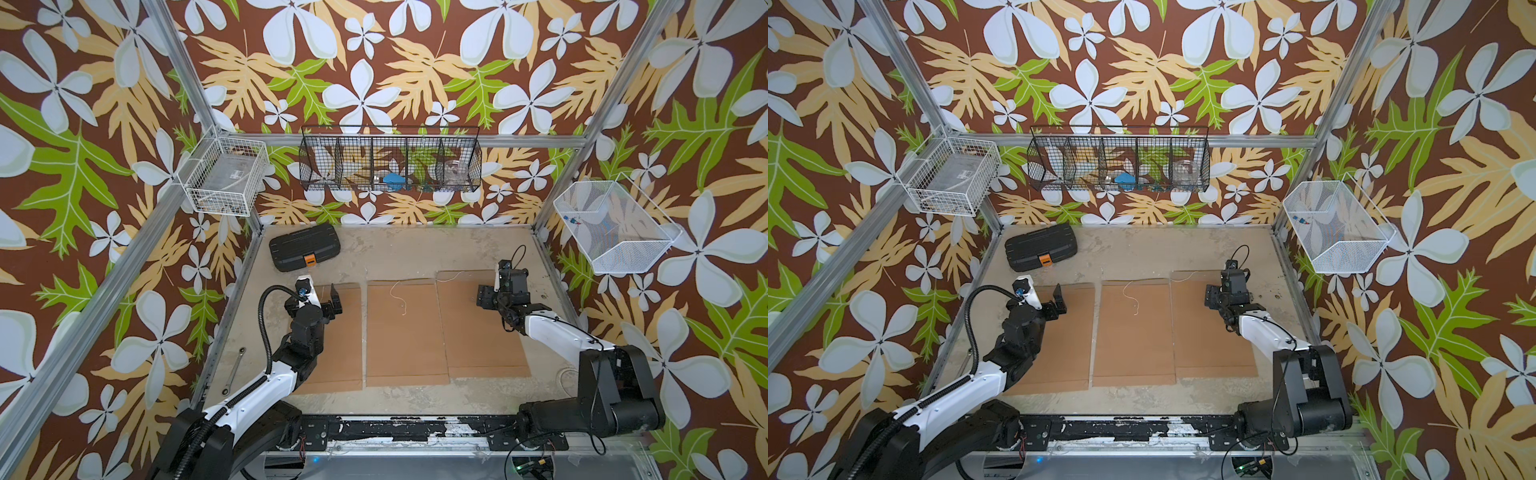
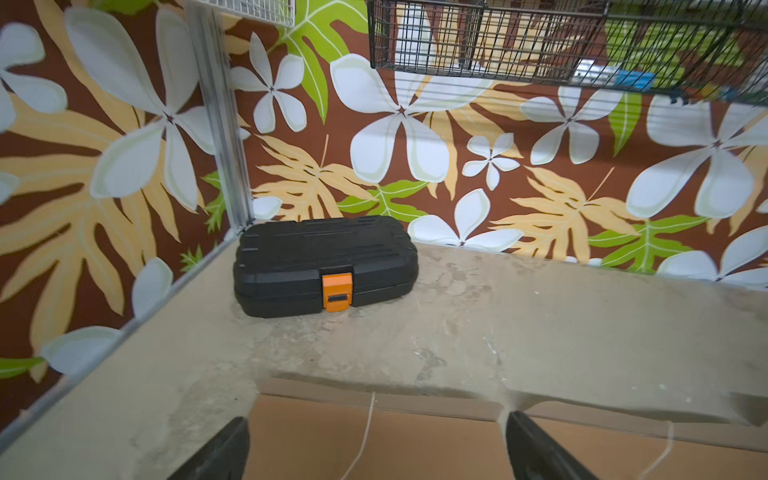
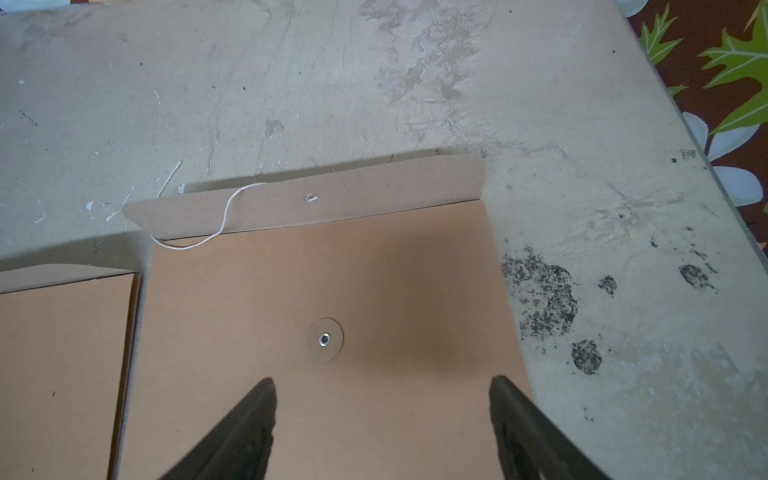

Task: Open the file bag
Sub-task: Reset both arms

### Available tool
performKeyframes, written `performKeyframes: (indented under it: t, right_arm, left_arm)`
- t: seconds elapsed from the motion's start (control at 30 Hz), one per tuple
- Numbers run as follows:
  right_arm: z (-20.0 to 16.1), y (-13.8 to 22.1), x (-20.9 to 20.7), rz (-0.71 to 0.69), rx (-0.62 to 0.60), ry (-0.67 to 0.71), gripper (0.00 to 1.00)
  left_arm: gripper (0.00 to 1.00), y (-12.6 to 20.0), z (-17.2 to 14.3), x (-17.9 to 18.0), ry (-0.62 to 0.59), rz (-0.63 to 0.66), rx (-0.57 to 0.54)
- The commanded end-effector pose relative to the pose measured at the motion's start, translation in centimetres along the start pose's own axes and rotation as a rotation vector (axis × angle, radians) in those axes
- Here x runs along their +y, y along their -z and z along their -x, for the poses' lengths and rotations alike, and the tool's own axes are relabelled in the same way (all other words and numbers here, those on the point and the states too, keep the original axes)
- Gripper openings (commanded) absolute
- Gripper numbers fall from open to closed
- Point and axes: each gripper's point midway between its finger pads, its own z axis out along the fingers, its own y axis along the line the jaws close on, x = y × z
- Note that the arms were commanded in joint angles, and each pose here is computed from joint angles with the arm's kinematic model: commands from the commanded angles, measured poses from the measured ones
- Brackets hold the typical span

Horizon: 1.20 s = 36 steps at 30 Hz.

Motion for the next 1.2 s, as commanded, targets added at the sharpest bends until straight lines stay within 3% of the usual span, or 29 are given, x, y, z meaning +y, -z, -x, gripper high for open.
performKeyframes:
  t: [0.0, 0.2, 0.47, 0.97, 1.17]
  right_arm:
    - [2.1, 0.7, -0.8, -0.044, -0.114, -0.03, 0.85]
    - [3.4, 3.2, -2.4, -0.097, -0.268, -0.047, 1.0]
    - [4.2, 5.3, -3.2, -0.119, -0.389, -0.046, 1.0]
    - [4.5, 6.1, -5.3, -0.254, -0.497, 0.01, 1.0]
    - [4.2, 4.6, -5.4, -0.272, -0.496, 0.025, 1.0]
  left_arm:
    - [1.0, -0.2, 2.4, 1.0, -0.087, 0.04, -0.131]
    - [1.0, -1.5, 1.9, 3.2, -0.056, 0.059, -0.161]
    - [1.0, -3.6, -0.5, 3.8, -0.038, 0.036, -0.077]
    - [1.0, -1.8, -3.0, 4.0, -0.034, -0.023, -0.17]
    - [1.0, -2.3, -3.5, 3.9, -0.028, -0.026, -0.128]
